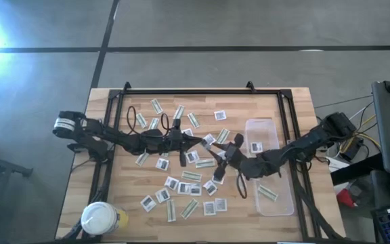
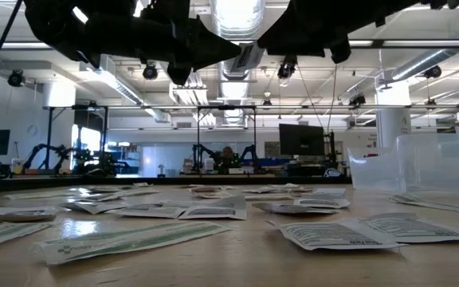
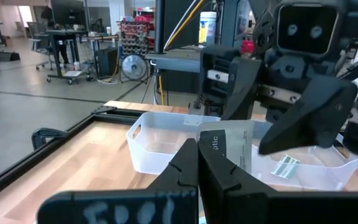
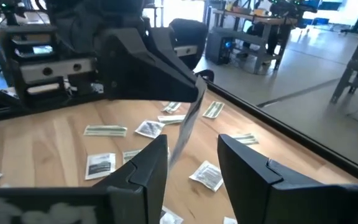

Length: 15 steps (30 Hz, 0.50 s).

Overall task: Pick & Place First Aid Supplies
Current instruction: Put the towelette pack into the top bin

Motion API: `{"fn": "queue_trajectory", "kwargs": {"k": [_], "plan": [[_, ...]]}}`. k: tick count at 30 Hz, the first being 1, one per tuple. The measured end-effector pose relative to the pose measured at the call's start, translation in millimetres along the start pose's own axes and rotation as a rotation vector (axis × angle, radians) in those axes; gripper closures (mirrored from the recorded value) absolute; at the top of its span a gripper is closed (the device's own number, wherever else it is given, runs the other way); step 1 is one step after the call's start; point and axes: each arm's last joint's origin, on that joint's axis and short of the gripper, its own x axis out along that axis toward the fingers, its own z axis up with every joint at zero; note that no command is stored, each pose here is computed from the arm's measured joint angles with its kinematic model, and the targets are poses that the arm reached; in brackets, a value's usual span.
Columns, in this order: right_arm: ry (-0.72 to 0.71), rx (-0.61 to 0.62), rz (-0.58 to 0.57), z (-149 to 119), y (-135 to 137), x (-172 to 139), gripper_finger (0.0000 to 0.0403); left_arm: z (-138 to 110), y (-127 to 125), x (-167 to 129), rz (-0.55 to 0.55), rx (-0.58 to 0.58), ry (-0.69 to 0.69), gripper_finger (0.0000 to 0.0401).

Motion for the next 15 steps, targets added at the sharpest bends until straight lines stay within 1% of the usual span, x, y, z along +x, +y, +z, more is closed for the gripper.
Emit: {"fn": "queue_trajectory", "kwargs": {"k": [5,8,13,15], "plan": [[-0.006,-0.006,-0.015,-5.2,0.6,7.9,0.0281,0.1,0.0,-0.1,0.0,0.001,0.0,0.0401],[-0.006,-0.005,-0.019,-5.0,-0.1,8.7,0.03,-0.1,0.1,-0.3,0.0,0.005,0.001,0.0401],[-0.013,-0.002,-0.017,-1.8,-1.1,7.4,0.0356,-0.4,0.1,-0.4,0.0,0.01,0.001,0.0401],[-0.008,-0.007,0.0,-2.0,-0.7,7.4,0.0382,-0.5,0.1,-0.4,0.0,0.01,0.002,0.0401]]}}
